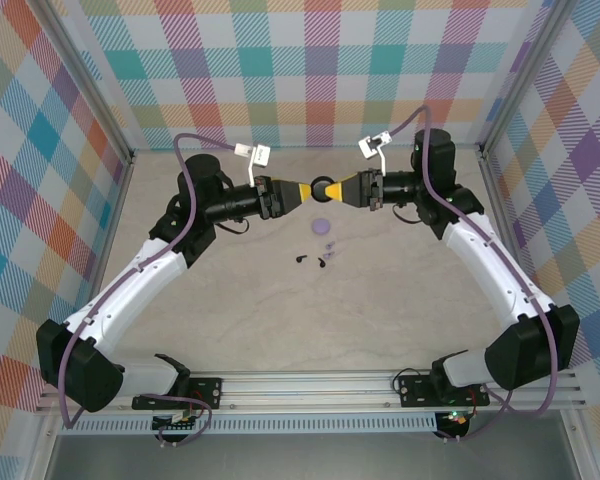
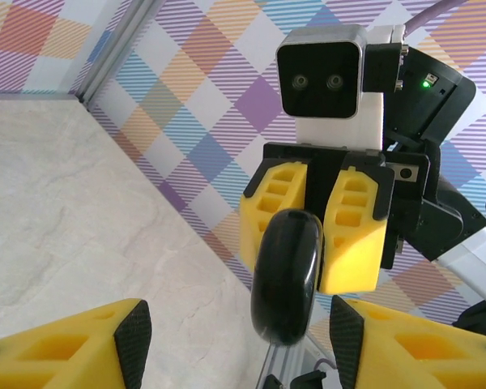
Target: Insert the wireless bluetooth earbuds into the charging case
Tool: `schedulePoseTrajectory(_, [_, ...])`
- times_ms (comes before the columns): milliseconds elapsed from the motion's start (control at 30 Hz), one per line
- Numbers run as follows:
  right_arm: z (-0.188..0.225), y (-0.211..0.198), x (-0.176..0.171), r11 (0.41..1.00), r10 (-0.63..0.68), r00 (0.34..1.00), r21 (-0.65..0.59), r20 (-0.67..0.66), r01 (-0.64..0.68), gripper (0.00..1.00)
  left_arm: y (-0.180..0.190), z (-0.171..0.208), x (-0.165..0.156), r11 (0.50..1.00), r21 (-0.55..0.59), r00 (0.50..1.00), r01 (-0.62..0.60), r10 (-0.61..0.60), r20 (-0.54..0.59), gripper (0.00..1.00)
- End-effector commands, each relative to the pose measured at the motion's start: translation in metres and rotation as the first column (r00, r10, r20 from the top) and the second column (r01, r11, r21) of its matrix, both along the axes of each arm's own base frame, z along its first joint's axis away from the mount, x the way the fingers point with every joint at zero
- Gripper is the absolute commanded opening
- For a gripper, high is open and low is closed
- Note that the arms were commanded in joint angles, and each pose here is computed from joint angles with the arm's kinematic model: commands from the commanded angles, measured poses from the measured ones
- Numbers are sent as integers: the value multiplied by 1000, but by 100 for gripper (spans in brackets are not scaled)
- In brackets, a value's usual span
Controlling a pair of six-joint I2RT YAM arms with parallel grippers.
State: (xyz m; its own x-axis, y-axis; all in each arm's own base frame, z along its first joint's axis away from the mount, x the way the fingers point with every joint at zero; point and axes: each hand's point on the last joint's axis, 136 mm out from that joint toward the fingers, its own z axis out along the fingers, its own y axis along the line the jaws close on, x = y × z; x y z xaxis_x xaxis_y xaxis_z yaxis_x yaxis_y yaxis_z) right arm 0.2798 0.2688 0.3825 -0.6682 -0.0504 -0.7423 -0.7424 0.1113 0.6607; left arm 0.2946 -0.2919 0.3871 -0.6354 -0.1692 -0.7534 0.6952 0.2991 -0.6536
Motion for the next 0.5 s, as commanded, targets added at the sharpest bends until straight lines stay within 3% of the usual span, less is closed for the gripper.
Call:
schedulePoseTrajectory(0, [15, 6, -3, 1000, 13, 999, 25, 39, -14, 10, -5, 16, -13, 998, -41, 998, 52, -49, 50, 61])
schedulePoseTrajectory(267, [18, 13, -1, 999, 20, 999, 34, 39, -22, 10, -15, 13, -17, 995, -46, 996, 87, -85, 41, 51])
schedulePoseTrajectory(467, [19, 15, -1, 999, 21, 999, 33, 36, -23, 10, -23, 13, -21, 992, -43, 992, 117, -115, 43, 49])
